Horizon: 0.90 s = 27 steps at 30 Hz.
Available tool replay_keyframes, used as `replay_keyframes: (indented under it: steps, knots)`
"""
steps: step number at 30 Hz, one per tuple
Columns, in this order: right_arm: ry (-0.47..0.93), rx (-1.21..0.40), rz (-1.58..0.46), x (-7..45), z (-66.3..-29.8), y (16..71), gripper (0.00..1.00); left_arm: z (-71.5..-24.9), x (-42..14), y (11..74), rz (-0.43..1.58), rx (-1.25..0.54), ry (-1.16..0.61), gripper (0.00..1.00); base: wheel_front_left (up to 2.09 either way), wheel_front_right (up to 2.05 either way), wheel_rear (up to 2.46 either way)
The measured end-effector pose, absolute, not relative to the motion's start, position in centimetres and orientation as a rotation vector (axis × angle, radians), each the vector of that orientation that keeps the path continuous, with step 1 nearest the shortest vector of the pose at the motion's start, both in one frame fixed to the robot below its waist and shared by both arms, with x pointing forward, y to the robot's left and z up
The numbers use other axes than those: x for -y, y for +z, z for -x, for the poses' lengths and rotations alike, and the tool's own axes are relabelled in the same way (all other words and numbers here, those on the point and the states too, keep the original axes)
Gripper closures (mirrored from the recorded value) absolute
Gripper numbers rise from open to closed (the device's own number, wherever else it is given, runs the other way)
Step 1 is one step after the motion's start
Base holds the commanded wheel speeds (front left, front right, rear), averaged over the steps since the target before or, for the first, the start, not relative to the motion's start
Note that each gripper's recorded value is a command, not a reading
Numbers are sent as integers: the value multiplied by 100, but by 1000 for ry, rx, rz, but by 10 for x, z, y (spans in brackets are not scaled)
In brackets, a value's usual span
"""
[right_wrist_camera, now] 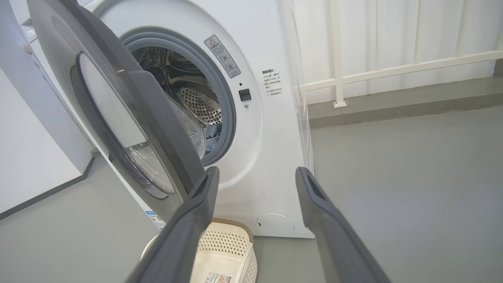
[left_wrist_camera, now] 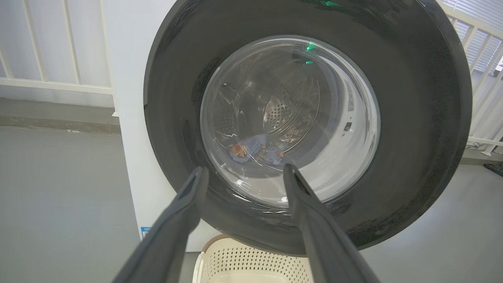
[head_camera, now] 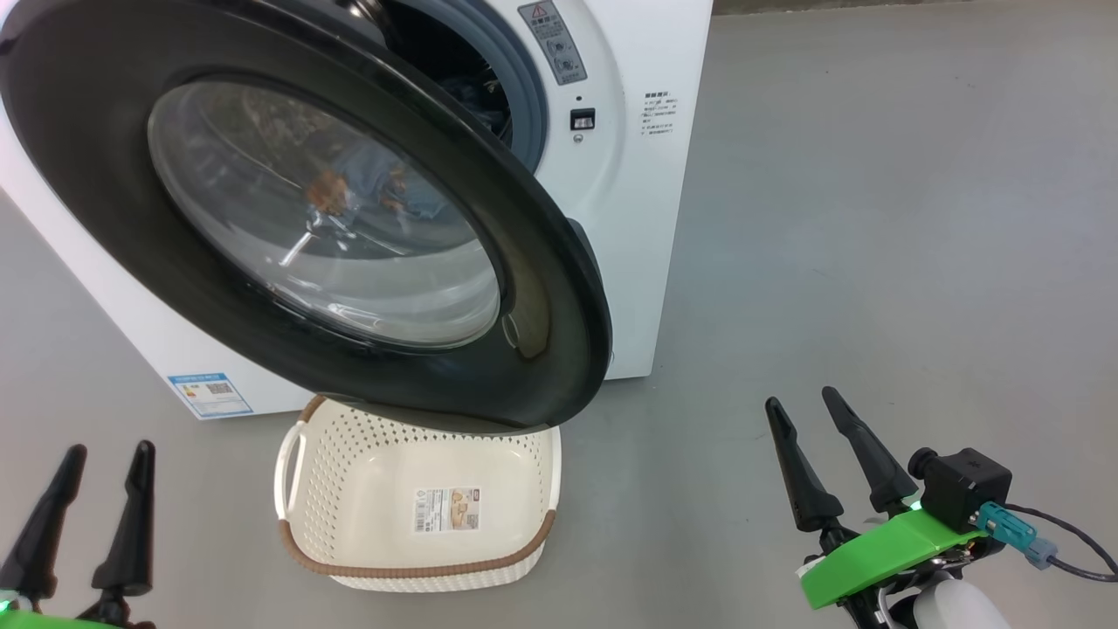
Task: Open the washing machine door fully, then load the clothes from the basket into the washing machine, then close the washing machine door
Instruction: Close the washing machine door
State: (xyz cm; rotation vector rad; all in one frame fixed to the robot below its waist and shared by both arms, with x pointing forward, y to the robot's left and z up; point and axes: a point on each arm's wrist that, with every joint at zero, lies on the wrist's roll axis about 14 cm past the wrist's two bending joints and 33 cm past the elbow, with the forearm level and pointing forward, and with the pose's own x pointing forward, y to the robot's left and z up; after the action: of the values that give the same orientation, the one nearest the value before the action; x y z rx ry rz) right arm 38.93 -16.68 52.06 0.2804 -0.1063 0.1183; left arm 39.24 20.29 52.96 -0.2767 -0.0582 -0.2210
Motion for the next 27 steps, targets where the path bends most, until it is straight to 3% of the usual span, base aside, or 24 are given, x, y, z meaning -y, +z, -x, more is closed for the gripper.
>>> replay_keyframes:
  steps: [19, 27]
  knots:
    - [110, 103, -274, 171, -379, 519, 0, -364, -211, 509, 299, 84, -33, 0, 0, 0, 0]
    - [127, 113, -269, 168, -381, 523, 0, -357, -200, 513, 308, 96, -62, 0, 0, 0, 0]
